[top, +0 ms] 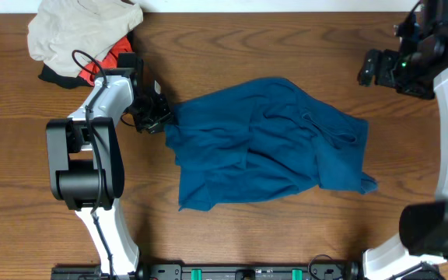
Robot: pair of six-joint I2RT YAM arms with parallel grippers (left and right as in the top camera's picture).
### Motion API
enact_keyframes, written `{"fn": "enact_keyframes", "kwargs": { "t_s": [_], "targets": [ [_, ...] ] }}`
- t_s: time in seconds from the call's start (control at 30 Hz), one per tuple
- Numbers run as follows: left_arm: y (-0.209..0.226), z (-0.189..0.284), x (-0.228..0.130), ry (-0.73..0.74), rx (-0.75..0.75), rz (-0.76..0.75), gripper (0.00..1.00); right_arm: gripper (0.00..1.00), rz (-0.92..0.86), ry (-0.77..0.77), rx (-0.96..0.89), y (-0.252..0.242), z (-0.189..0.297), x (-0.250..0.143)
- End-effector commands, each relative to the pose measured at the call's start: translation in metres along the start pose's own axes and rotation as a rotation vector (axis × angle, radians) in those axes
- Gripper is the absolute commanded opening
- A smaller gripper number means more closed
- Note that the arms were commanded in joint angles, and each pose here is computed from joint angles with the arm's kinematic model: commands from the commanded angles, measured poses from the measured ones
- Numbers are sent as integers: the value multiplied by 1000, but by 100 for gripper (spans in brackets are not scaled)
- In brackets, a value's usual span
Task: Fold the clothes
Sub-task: 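Lower the right gripper to grasp the shirt's top-right corner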
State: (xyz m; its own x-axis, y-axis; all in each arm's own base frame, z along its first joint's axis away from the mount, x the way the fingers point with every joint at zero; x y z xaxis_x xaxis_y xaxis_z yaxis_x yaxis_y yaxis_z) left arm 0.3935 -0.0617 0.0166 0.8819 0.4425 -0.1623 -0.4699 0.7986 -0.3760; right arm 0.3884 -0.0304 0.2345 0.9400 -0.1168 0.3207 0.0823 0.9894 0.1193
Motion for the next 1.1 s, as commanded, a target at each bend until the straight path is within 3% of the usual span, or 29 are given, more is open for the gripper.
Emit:
{"fn": "enact_keyframes", "kwargs": {
  "t_s": [0.0, 0.2, 0.57, 1.07],
  "targets": [
    [2, -6, -3, 22, 0, -3, 29, 99, -21, 83, 159, 5, -26, -2],
    [2, -6, -3, 24, 1, -1, 29, 99, -101, 206, 216, 5, -63, -11],
    [3, -6, -5, 31, 5, 3, 28, 99, -314, 325, 98, -48, -112, -42],
    [3, -6, -4, 28, 3, 1, 28, 99, -262, 315, 327, -21, -173, -76]
  ]
}}
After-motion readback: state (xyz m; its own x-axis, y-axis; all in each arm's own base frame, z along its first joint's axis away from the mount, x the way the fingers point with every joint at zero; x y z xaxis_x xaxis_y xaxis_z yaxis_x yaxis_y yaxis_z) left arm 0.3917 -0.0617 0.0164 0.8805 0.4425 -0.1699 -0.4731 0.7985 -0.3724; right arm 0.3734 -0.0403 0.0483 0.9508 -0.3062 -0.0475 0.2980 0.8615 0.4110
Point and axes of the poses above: each gripper's point midway between its finger pads, its own z axis back along the fingers, its own y axis along the line the jaws close on, x = y × z, the point moved 1 cm from there along z, back along the fingers, and after that the axes turned 8 degrees about z, right-handed, at the moved point
